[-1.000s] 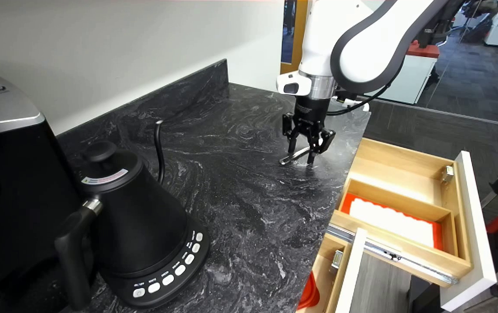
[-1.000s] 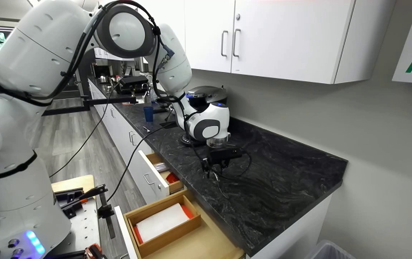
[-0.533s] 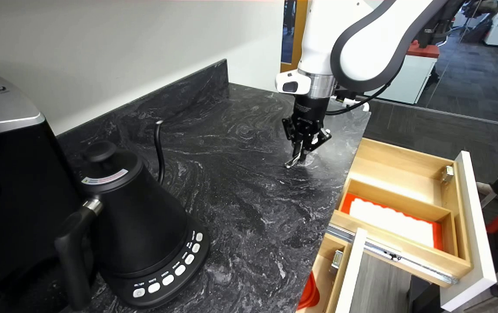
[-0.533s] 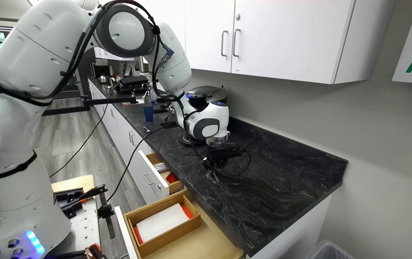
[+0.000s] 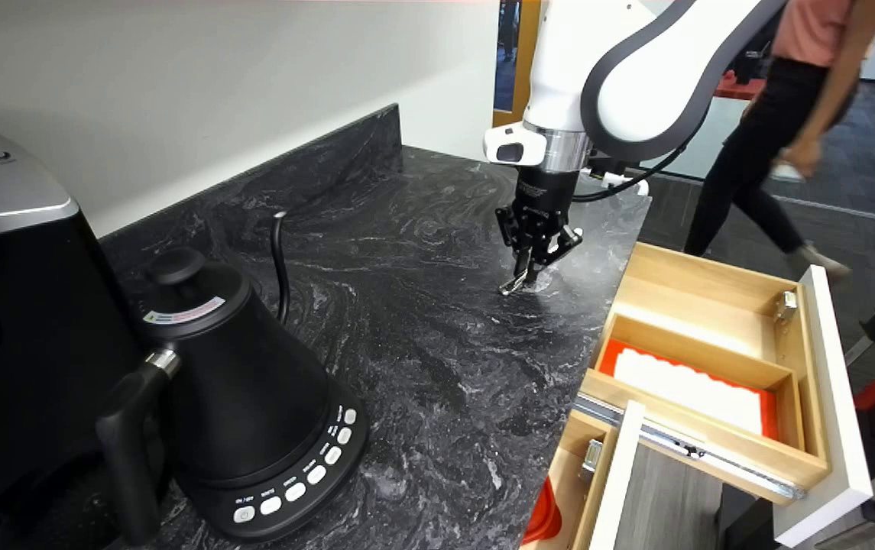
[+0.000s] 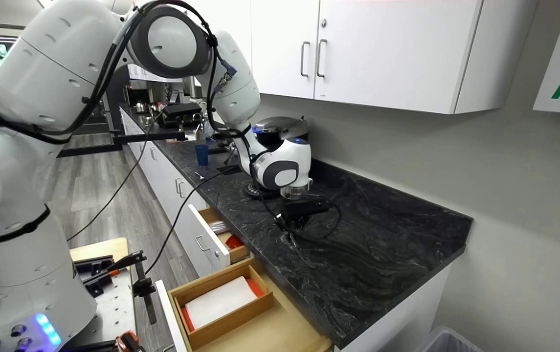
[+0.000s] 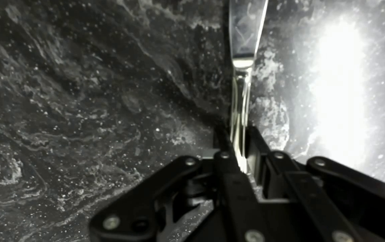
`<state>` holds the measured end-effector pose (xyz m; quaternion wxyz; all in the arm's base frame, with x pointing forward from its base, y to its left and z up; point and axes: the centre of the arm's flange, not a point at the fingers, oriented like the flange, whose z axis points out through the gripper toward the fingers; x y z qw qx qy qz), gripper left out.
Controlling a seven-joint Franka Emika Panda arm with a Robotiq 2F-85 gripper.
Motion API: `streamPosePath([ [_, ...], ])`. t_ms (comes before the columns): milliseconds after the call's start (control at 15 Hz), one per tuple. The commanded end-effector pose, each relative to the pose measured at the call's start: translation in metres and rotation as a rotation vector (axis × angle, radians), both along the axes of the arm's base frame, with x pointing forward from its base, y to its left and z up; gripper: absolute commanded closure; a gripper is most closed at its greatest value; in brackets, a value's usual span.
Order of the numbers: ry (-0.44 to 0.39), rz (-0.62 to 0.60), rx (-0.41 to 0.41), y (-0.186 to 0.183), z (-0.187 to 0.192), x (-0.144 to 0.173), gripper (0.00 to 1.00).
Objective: Get the knife that is on top of the cabinet and place it in the box that is in the open file cabinet
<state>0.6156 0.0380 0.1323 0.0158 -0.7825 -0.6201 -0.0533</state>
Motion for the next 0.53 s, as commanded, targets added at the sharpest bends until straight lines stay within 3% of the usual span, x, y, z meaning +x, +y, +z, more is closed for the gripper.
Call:
streamPosePath([
  [0,-0.004,0.006,-0.04,-0.003,0.021,0.003,0.94],
  [467,-0.004,0.026,-0.127,-0.01,0.044,0.023,0.94],
])
